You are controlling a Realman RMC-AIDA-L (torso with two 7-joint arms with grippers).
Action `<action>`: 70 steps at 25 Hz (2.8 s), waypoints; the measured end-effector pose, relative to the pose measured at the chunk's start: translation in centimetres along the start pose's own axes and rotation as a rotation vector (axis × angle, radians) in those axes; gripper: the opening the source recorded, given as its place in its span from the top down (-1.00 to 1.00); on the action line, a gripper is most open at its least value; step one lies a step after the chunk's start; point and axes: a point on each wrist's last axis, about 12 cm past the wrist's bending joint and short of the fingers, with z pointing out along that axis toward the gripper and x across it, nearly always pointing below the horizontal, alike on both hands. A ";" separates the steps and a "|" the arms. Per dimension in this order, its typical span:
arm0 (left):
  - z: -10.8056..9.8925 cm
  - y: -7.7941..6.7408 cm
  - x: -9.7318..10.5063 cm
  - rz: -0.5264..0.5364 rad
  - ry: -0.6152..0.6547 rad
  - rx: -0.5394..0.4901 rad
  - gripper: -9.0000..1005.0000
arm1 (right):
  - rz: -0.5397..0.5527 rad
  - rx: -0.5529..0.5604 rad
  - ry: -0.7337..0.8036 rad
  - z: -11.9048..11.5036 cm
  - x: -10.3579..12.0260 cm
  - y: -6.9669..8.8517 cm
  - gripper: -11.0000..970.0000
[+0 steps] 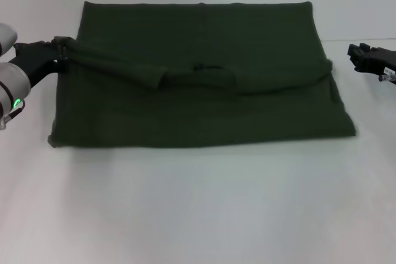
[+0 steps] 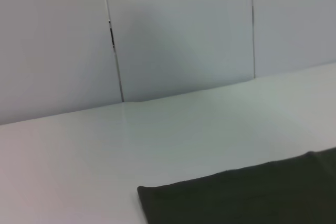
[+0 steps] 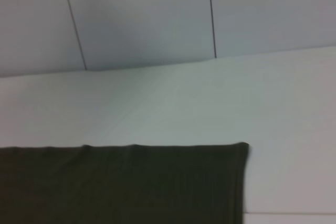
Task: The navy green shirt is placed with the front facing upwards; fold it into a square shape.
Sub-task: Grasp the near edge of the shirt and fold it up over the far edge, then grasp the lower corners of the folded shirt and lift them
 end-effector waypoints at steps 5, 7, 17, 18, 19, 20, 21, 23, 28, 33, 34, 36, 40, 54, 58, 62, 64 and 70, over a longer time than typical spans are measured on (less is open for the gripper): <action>0.1 -0.6 0.1 0.002 -0.008 0.007 0.74 | 0.017 0.003 0.001 0.0 0.2 0.1 0.41; 0.1 -1.1 0.3 0.022 -0.007 0.018 0.65 | 0.029 0.007 -0.003 -0.1 0.4 0.0 0.31; -0.1 -0.8 0.1 -0.026 -0.045 0.002 0.27 | 0.092 -0.015 -0.005 -0.6 1.1 0.1 -0.42; -0.2 -0.6 0.1 -0.044 -0.055 -0.012 0.23 | 0.082 -0.044 -0.011 -1.0 1.0 0.0 -0.58; -0.3 -0.4 0.1 -0.058 -0.064 -0.020 0.02 | 0.082 -0.044 -0.011 -1.0 1.0 0.0 -0.61; -0.4 -0.3 0.1 -0.070 -0.072 -0.023 -0.18 | 0.075 -0.058 -0.018 -1.2 0.9 0.0 -0.64; -0.6 -0.2 0.2 -0.091 -0.087 -0.019 -0.27 | 0.066 -0.080 -0.028 -1.5 0.9 0.0 -0.67; -1.0 0.0 0.1 -0.145 -0.114 0.017 -0.45 | 0.057 -0.114 -0.036 -2.0 1.0 0.1 -0.73; -2.6 1.1 -0.3 -0.274 -0.079 0.202 -0.64 | 0.032 -0.200 -0.044 -3.7 1.5 -0.2 -0.76; -5.8 2.1 -0.2 -0.331 0.089 0.398 -0.65 | 0.029 -0.295 -0.045 -6.0 2.5 -0.3 -0.76; -5.8 2.1 -0.2 -0.331 0.089 0.398 -0.65 | 0.030 -0.306 -0.048 -6.3 2.6 -0.4 -0.76; -6.9 2.5 0.4 -0.321 0.163 0.434 -0.65 | 0.038 -0.325 -0.051 -7.1 3.1 -0.5 -0.76; -8.7 3.6 1.9 -0.284 0.243 0.397 -0.65 | 0.050 -0.348 -0.055 -7.8 3.6 -0.4 -0.76; -8.7 3.8 3.6 -0.219 0.348 0.343 -0.65 | 0.018 -0.434 -0.057 -8.0 3.6 0.6 -0.74; -8.5 3.4 3.5 -0.201 0.354 0.359 -0.65 | -0.044 -0.505 -0.052 -8.6 3.6 1.2 -0.74; -8.2 3.1 3.3 -0.192 0.355 0.370 -0.65 | -0.104 -0.586 -0.042 -9.6 3.6 1.6 -0.74; -8.1 3.0 3.3 -0.192 0.356 0.375 -0.65 | -0.187 -0.664 -0.034 -10.6 3.8 2.1 -0.74; -7.9 2.8 3.2 -0.194 0.361 0.377 -0.60 | -0.282 -0.768 0.025 -12.7 4.0 2.2 -0.74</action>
